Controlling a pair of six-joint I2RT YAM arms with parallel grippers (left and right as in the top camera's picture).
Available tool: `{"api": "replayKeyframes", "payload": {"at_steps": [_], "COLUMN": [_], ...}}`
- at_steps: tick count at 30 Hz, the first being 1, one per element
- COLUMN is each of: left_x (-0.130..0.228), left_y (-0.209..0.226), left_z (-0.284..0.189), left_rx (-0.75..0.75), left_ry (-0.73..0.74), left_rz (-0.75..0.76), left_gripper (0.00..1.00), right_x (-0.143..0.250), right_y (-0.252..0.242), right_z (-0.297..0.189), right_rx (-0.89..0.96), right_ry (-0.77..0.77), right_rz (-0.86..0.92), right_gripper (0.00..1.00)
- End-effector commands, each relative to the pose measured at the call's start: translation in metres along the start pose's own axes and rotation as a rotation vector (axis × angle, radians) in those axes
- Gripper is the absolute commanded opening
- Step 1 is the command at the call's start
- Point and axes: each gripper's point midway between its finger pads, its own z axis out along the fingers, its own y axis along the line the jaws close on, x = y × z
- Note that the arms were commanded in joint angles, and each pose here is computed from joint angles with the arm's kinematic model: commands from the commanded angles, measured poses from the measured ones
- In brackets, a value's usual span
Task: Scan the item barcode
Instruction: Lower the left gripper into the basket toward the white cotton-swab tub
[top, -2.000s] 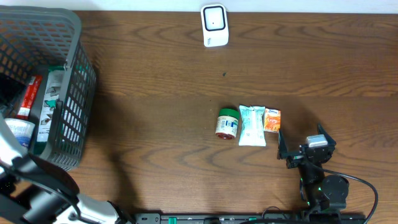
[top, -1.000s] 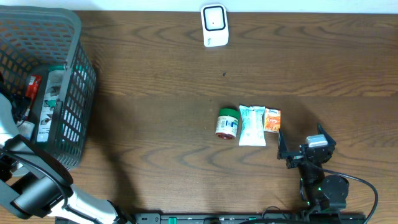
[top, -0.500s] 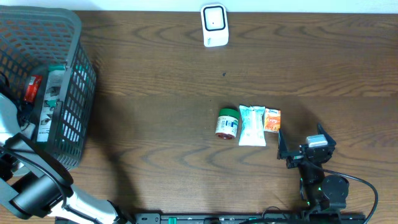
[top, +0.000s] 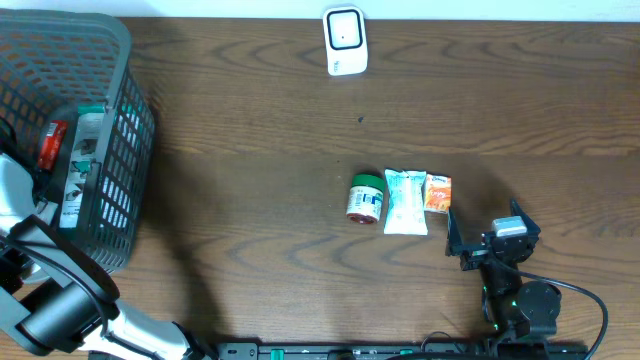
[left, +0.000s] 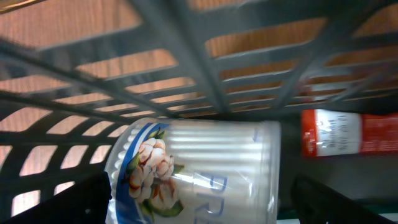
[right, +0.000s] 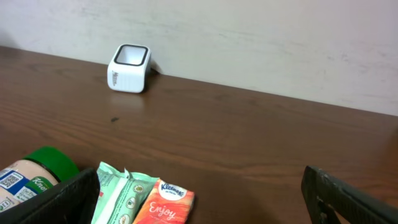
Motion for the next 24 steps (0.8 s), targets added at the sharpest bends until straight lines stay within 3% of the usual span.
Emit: {"api": "replayKeyframes", "payload": {"at_steps": [1,5,13,24], "left_x": [0.03,0.039,0.065,0.064], "left_y": [0.0,-0.001,-0.027,-0.027], "left_z": [0.016,0.014,0.002,-0.036], "left_rx": [0.007,0.02,0.19,0.258], "left_ry": [0.1,0.144,0.292,0.284], "left_rz": [0.01,0.023,0.019,0.047], "left_gripper": [0.92,0.91,0.86,0.87], "right_x": [0.001,0.001,0.001,0.001], "right_y": [0.002,0.002,0.002,0.002], "right_z": [0.0,0.0,0.0,0.0], "right_rx": [-0.01,-0.01,-0.01,-0.01], "right_ry": [0.002,0.002,0.002,0.002], "right_rz": [0.014,0.014,0.014,0.014], "right_gripper": [0.99,0.99,0.99,0.99]}}
